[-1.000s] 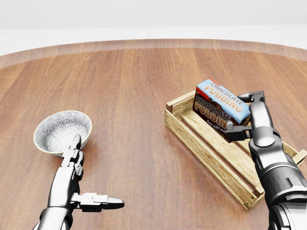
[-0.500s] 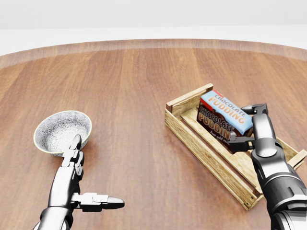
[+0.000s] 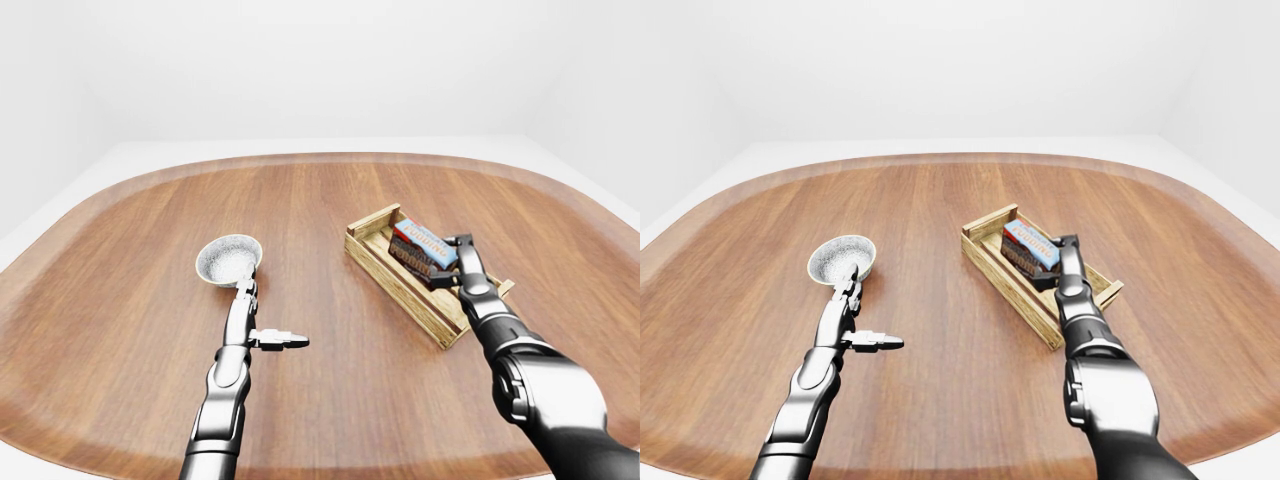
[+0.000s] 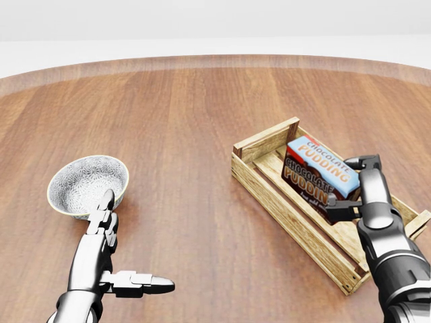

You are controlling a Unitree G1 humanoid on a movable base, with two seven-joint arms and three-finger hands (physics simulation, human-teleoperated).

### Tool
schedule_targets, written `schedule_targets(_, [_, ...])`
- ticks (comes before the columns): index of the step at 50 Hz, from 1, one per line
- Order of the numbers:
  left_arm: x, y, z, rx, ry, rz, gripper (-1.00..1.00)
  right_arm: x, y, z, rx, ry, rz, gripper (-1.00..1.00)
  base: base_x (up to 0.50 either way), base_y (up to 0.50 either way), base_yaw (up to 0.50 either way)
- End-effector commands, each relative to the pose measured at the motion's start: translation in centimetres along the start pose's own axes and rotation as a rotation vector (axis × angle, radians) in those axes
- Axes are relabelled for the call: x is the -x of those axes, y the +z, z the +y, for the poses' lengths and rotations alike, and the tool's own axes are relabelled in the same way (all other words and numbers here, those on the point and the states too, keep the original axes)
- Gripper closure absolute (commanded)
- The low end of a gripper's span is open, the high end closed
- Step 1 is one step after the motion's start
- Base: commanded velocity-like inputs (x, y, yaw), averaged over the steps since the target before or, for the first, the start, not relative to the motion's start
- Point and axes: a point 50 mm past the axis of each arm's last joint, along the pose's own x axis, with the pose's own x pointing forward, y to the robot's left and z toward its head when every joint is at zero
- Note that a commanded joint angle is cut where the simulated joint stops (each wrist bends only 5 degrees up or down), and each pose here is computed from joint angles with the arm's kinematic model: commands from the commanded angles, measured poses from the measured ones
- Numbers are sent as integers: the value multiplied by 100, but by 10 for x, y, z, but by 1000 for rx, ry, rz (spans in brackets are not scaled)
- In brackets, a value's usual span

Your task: Pick up the chocolate pudding and put it in the tray.

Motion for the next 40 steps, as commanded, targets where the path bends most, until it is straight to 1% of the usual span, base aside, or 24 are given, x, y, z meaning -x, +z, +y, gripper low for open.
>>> schedule_targets(1, [0, 2, 0, 7, -8, -6, -100, 1, -5, -3, -27, -21, 13, 100, 0, 0, 0])
schedule_targets(40, [0, 3, 0, 6, -8, -6, -100, 6, -31, -3, -12, -28, 76, 100, 0, 0, 0])
